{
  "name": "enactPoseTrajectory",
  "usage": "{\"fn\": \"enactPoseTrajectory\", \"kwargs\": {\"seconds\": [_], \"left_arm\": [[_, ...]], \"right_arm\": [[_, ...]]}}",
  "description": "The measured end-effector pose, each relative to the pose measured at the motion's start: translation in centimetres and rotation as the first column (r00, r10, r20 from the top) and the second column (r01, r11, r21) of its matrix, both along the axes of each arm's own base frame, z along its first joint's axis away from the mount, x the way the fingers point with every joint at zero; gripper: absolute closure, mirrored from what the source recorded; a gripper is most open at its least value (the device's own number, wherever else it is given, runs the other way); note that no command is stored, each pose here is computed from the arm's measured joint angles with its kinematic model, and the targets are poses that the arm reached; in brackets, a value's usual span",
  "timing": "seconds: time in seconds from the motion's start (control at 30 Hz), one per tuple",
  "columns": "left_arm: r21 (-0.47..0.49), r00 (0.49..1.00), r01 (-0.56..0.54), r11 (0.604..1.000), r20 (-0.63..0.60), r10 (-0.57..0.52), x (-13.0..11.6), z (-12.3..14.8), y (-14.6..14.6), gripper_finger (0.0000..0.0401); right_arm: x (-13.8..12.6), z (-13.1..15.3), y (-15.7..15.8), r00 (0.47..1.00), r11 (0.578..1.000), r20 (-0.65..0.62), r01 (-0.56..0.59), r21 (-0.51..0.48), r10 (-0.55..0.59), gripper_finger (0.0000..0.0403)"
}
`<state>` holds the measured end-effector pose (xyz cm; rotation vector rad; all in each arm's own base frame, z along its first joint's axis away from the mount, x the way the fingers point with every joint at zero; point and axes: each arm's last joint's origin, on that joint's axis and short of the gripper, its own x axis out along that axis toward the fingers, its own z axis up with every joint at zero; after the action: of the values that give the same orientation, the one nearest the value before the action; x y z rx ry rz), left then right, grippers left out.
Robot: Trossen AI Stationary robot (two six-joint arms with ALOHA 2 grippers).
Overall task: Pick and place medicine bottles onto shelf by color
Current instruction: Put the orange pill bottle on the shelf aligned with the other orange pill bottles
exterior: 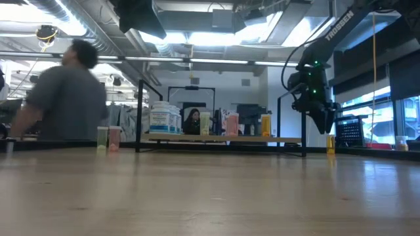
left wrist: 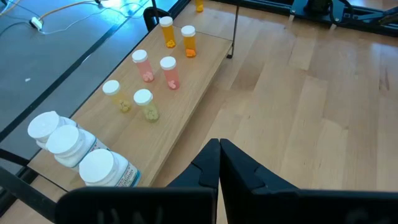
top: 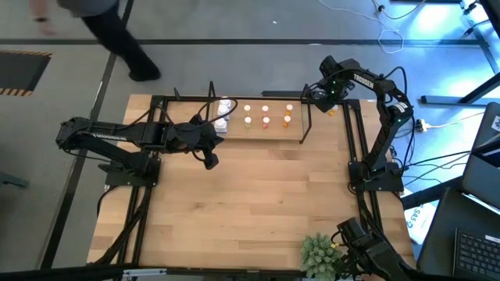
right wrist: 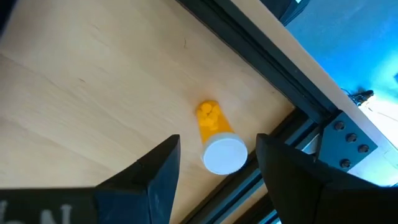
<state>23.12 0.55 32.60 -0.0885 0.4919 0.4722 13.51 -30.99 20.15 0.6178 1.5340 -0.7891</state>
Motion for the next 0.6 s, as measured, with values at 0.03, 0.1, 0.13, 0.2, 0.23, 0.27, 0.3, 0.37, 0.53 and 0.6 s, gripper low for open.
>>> {"fn": "enactPoseTrajectory", "kwargs": {"seconds": [0.03,0.1,0.13,0.2,0.23,0.27,0.3,0.37,0.53,0.6], "left_arm": [[0.000,1.000,0.000,1.000,0.001,0.000,0.0,0.0,0.0,0.0401],[0.000,1.000,0.000,1.000,0.000,0.000,0.0,0.0,0.0,0.0401],[0.000,1.000,0.000,1.000,0.000,0.000,0.0,0.0,0.0,0.0401],[0.000,1.000,0.000,1.000,0.000,0.000,0.0,0.0,0.0,0.0401],[0.000,1.000,0.000,1.000,0.000,0.000,0.0,0.0,0.0,0.0401],[0.000,1.000,0.000,1.000,0.000,0.000,0.0,0.0,0.0,0.0401],[0.000,1.000,0.000,1.000,0.000,0.000,0.0,0.0,0.0,0.0401],[0.000,1.000,0.000,1.000,0.000,0.000,0.0,0.0,0.0,0.0401],[0.000,1.000,0.000,1.000,0.000,0.000,0.0,0.0,0.0,0.0401],[0.000,1.000,0.000,1.000,0.000,0.000,0.0,0.0,0.0,0.0401]], "right_arm": [[0.0,0.0,0.0,1.000,1.000,0.000,0.000,0.000,0.000,0.0191],[0.0,0.0,0.0,1.000,1.000,0.000,0.000,-0.001,0.000,0.0191],[0.0,0.0,0.0,1.000,1.000,0.000,-0.003,0.000,0.003,0.0191],[0.0,0.0,0.0,1.000,1.000,-0.002,-0.011,0.004,0.011,0.0191],[0.0,-0.1,0.0,1.000,1.000,-0.005,-0.015,0.008,0.015,0.0191],[0.0,-0.4,-0.1,1.000,1.000,-0.008,-0.019,0.017,0.019,0.0191],[0.0,-0.6,-0.1,1.000,0.999,-0.013,-0.026,0.027,0.027,0.0191],[0.0,-1.2,-0.1,0.999,0.998,-0.031,-0.043,0.056,0.045,0.0191],[0.0,-1.4,-0.1,0.996,0.995,-0.052,-0.065,0.069,0.069,0.0191],[0.0,-1.4,-0.1,0.996,0.996,-0.053,-0.065,0.068,0.069,0.0191]]}}
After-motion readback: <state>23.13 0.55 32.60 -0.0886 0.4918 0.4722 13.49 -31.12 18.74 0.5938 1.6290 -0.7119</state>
